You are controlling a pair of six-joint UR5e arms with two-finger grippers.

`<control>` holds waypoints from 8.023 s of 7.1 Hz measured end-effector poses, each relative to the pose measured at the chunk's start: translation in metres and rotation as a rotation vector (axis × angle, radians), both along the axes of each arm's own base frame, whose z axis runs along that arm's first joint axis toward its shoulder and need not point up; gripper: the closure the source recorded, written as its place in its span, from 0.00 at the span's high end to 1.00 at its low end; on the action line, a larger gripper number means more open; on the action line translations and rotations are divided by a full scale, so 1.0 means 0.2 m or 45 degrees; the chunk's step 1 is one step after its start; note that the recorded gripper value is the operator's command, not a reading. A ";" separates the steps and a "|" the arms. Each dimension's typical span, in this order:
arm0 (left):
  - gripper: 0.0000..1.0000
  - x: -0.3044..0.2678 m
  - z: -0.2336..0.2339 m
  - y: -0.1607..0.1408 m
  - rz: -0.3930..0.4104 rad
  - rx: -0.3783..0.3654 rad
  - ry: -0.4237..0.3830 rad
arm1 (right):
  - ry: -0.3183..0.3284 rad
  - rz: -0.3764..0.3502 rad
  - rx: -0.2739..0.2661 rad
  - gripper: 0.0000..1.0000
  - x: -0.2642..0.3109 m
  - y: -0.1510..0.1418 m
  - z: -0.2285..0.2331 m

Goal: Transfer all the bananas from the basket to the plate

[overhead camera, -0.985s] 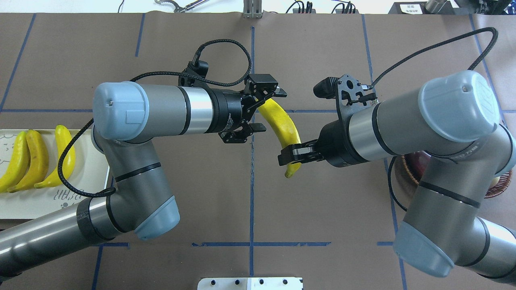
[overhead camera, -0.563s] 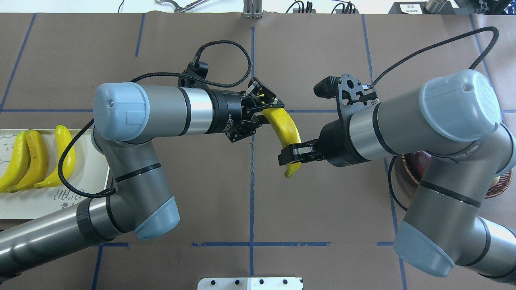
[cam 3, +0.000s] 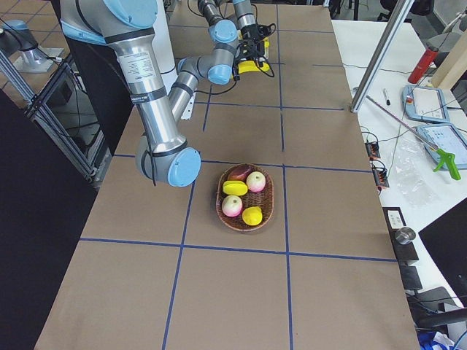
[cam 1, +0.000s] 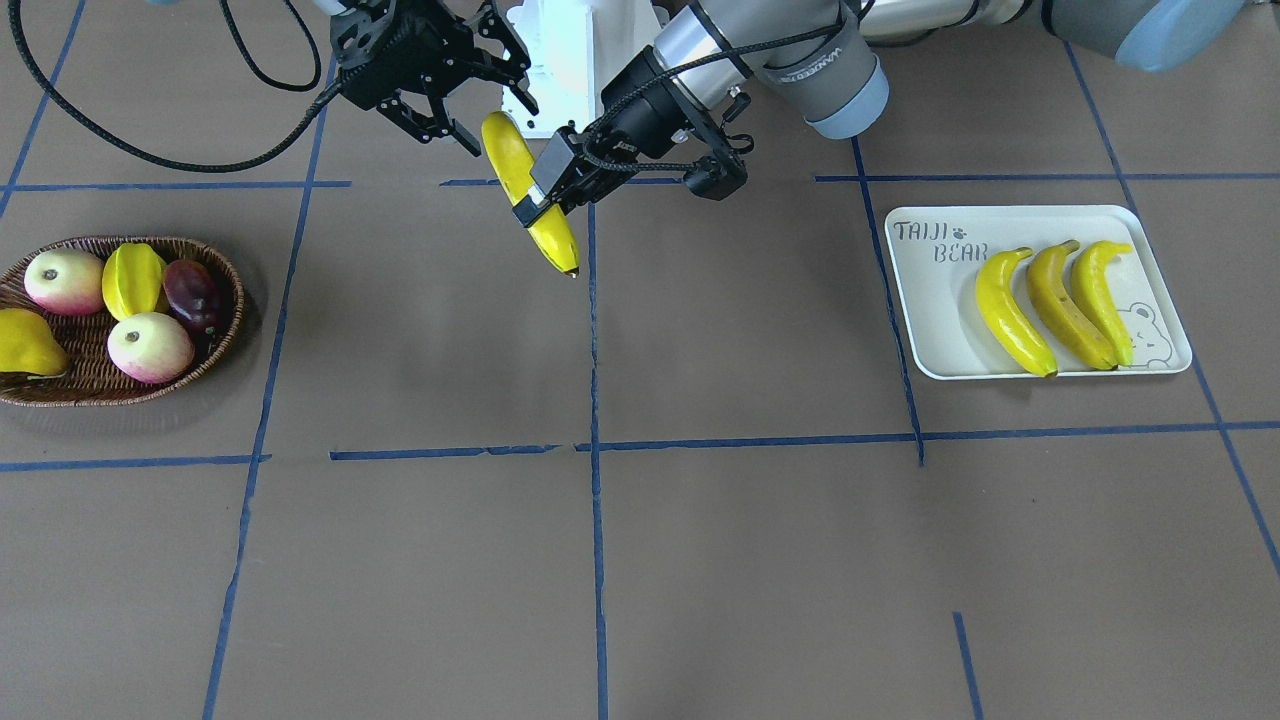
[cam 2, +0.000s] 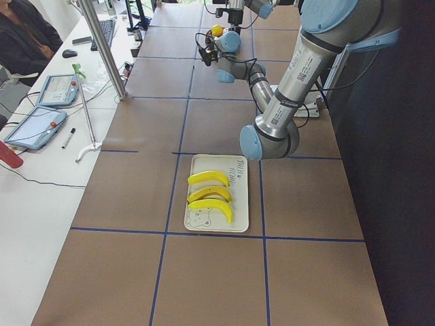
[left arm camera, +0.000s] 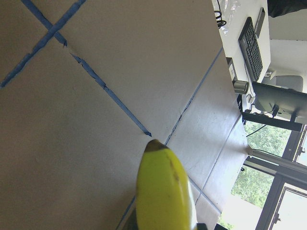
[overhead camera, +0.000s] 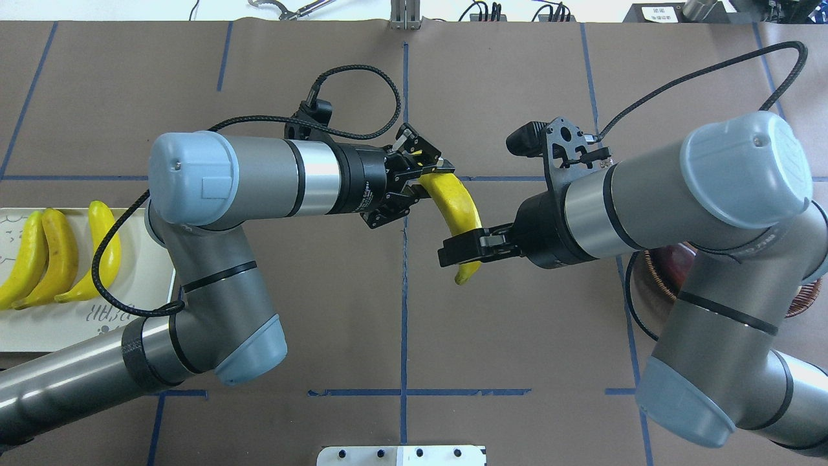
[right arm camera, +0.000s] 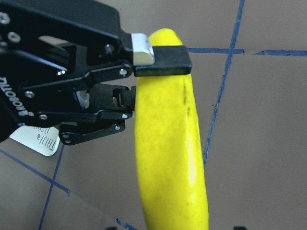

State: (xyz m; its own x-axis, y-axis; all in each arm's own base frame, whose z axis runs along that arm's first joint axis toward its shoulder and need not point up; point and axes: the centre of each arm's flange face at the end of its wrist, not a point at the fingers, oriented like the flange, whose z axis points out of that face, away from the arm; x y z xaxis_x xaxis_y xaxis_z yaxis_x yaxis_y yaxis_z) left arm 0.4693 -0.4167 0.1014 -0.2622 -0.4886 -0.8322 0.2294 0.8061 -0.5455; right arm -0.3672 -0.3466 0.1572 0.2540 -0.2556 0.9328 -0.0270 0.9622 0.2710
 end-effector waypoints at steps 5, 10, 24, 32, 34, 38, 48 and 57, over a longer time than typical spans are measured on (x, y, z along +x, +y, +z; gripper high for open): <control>0.00 -0.11 0.10 -0.16 0.091 0.050 -0.271 | 0.097 0.023 -0.071 1.00 0.15 0.02 -0.02; 0.00 -0.51 0.42 -0.16 0.228 0.106 -0.950 | 0.296 0.118 -0.109 1.00 0.31 -0.12 0.25; 1.00 -0.72 1.74 -0.28 0.456 -0.035 -1.477 | 0.526 0.169 -0.099 1.00 0.64 -0.26 0.73; 1.00 -1.44 1.81 -0.48 0.570 0.340 -1.494 | 0.725 0.028 -0.022 1.00 1.30 -0.60 1.30; 1.00 -1.79 1.99 -0.45 0.643 0.433 -1.444 | 0.701 -0.059 -0.015 1.00 1.69 -0.66 1.71; 1.00 -2.34 2.37 -0.24 0.716 0.578 -1.316 | 0.580 -0.076 -0.087 1.00 2.11 -0.64 2.25; 1.00 -2.67 2.67 -0.18 0.612 0.505 -1.179 | 0.587 -0.019 -0.235 1.00 2.22 -0.60 2.54; 1.00 -2.67 2.68 -0.19 0.613 0.501 -1.180 | 0.579 0.057 -0.280 1.00 2.26 -0.66 2.49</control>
